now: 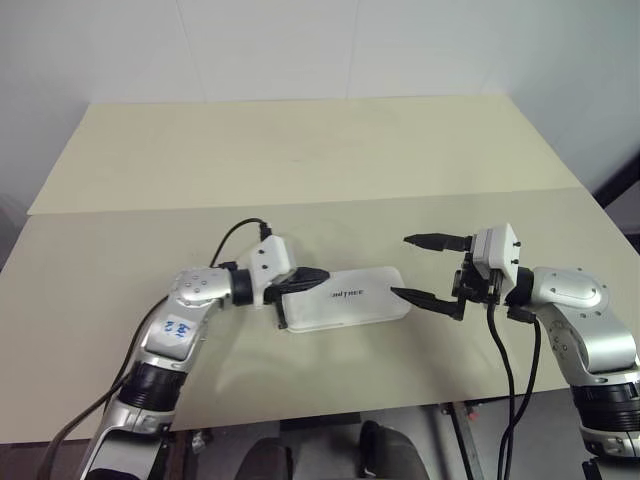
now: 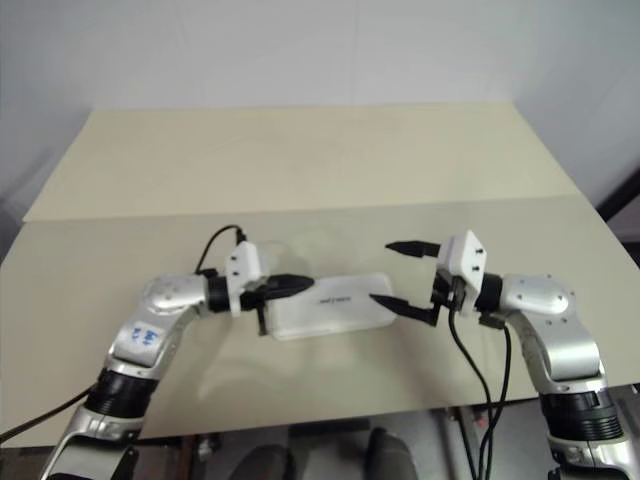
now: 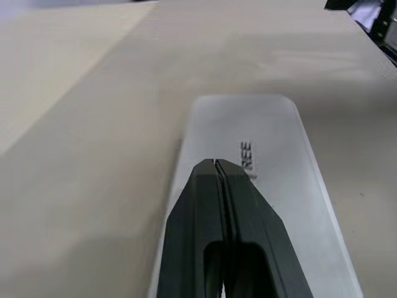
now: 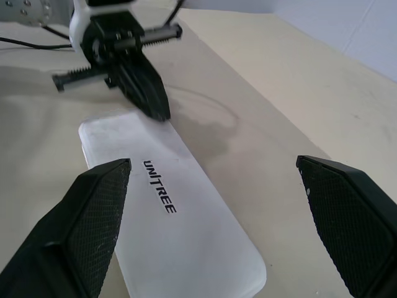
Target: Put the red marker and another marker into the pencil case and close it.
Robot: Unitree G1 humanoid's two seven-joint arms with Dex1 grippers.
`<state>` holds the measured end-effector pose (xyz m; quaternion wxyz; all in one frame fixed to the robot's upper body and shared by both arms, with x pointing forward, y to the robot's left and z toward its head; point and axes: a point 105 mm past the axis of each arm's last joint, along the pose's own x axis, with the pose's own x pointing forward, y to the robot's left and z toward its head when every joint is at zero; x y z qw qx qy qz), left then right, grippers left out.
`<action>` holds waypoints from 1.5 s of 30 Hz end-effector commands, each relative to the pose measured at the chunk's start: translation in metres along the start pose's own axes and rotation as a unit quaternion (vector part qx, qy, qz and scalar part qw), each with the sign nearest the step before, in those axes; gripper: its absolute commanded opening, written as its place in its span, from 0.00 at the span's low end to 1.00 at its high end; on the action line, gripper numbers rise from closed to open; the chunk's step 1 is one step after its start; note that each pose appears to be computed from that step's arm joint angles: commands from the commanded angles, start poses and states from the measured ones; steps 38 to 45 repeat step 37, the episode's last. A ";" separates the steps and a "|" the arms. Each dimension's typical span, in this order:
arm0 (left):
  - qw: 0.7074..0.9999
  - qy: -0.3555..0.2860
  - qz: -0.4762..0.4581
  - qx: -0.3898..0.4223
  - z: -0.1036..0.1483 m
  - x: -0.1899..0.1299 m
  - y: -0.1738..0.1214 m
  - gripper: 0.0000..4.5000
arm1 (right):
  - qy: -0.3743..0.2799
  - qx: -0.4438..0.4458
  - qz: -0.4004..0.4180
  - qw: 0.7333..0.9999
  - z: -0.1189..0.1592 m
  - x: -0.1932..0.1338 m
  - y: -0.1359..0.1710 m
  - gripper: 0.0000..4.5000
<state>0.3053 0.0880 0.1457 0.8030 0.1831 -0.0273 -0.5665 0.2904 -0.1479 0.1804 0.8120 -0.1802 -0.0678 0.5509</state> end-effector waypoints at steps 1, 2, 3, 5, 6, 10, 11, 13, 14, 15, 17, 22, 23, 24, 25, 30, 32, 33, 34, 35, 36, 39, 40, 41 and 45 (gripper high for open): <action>0.999 -0.030 0.003 0.015 0.012 -0.020 -0.001 0.01 | -0.005 -0.025 0.009 1.000 0.009 -0.001 -0.004 1.00; 0.999 -0.038 0.007 0.009 0.012 -0.026 -0.002 0.01 | -0.004 -0.025 0.012 1.000 0.009 -0.002 -0.005 1.00; 0.999 -0.044 0.011 0.006 0.012 -0.033 -0.003 0.01 | -0.003 -0.025 0.015 1.000 0.009 -0.002 -0.005 1.00; 0.999 -0.033 -0.001 -0.007 0.006 -0.046 -0.009 0.14 | -0.001 -0.028 0.021 0.999 0.010 -0.003 -0.007 1.00; 1.000 -0.026 -0.005 -0.011 0.003 -0.050 -0.012 0.22 | -0.001 -0.029 0.022 0.999 0.011 -0.004 -0.008 1.00; 1.000 -0.021 0.000 -0.017 -0.002 -0.068 -0.013 0.53 | 0.000 -0.037 0.028 0.999 0.015 -0.006 -0.013 1.00; 1.000 -0.023 0.006 -0.012 -0.001 -0.072 -0.010 0.59 | 0.004 -0.037 0.029 0.999 0.014 -0.008 -0.014 1.00; 1.000 -0.026 0.009 -0.008 0.000 -0.076 -0.008 0.77 | 0.010 -0.038 0.027 0.999 0.013 -0.011 -0.016 1.00; 1.000 -0.027 0.008 -0.009 0.001 -0.076 -0.008 0.84 | 0.012 -0.039 0.026 0.999 0.012 -0.013 -0.018 1.00; 1.000 -0.026 0.009 -0.003 0.001 -0.076 -0.007 0.91 | 0.013 -0.039 0.023 0.999 0.012 -0.015 -0.020 1.00; 0.999 -0.034 0.020 0.011 0.007 -0.078 0.000 1.00 | 0.017 -0.037 0.013 0.999 0.010 -0.022 -0.025 1.00; 0.997 -0.047 0.040 0.050 0.017 -0.081 0.014 1.00 | 0.036 -0.035 -0.006 0.999 0.002 -0.037 -0.032 1.00; 0.997 -0.046 0.039 0.057 0.019 -0.080 0.016 1.00 | 0.041 -0.034 -0.012 0.999 0.000 -0.042 -0.031 1.00; 0.996 -0.048 0.035 0.059 0.022 -0.080 0.017 1.00 | 0.046 -0.032 -0.018 0.998 -0.002 -0.047 -0.031 1.00; 0.996 -0.050 0.033 0.061 0.023 -0.078 0.017 1.00 | 0.049 -0.028 -0.031 0.998 -0.005 -0.052 -0.031 1.00; 0.998 -0.044 0.019 0.052 0.022 -0.072 0.011 1.00 | 0.059 -0.015 -0.076 0.995 -0.019 -0.070 -0.026 1.00; 0.998 -0.033 0.035 0.042 0.017 -0.079 0.010 1.00 | 0.063 -0.013 -0.088 0.994 -0.023 -0.075 -0.024 1.00; 0.998 -0.028 0.039 0.038 0.015 -0.082 0.009 1.00 | 0.064 -0.013 -0.092 0.994 -0.024 -0.076 -0.023 1.00; 0.998 -0.021 0.043 0.032 0.012 -0.088 0.006 1.00 | 0.066 -0.016 -0.099 0.993 -0.025 -0.078 -0.023 1.00; 0.998 -0.015 0.046 0.027 0.010 -0.093 0.003 1.00 | 0.067 -0.017 -0.101 0.992 -0.024 -0.080 -0.023 1.00; 0.998 -0.009 0.049 0.025 0.009 -0.097 0.002 1.00 | 0.069 -0.021 -0.104 0.992 -0.024 -0.081 -0.023 1.00; 0.998 -0.006 0.051 0.025 0.008 -0.099 0.002 1.00 | 0.068 -0.027 -0.107 0.992 -0.022 -0.081 -0.024 1.00; 0.998 -0.006 0.051 0.025 0.008 -0.099 0.002 1.00 | 0.068 -0.027 -0.107 0.992 -0.022 -0.081 -0.024 1.00; 0.998 -0.006 0.051 0.025 0.008 -0.099 0.002 1.00 | 0.068 -0.027 -0.107 0.992 -0.022 -0.081 -0.024 1.00; 0.998 -0.006 0.051 0.025 0.008 -0.099 0.002 1.00 | 0.068 -0.027 -0.107 0.992 -0.022 -0.081 -0.024 1.00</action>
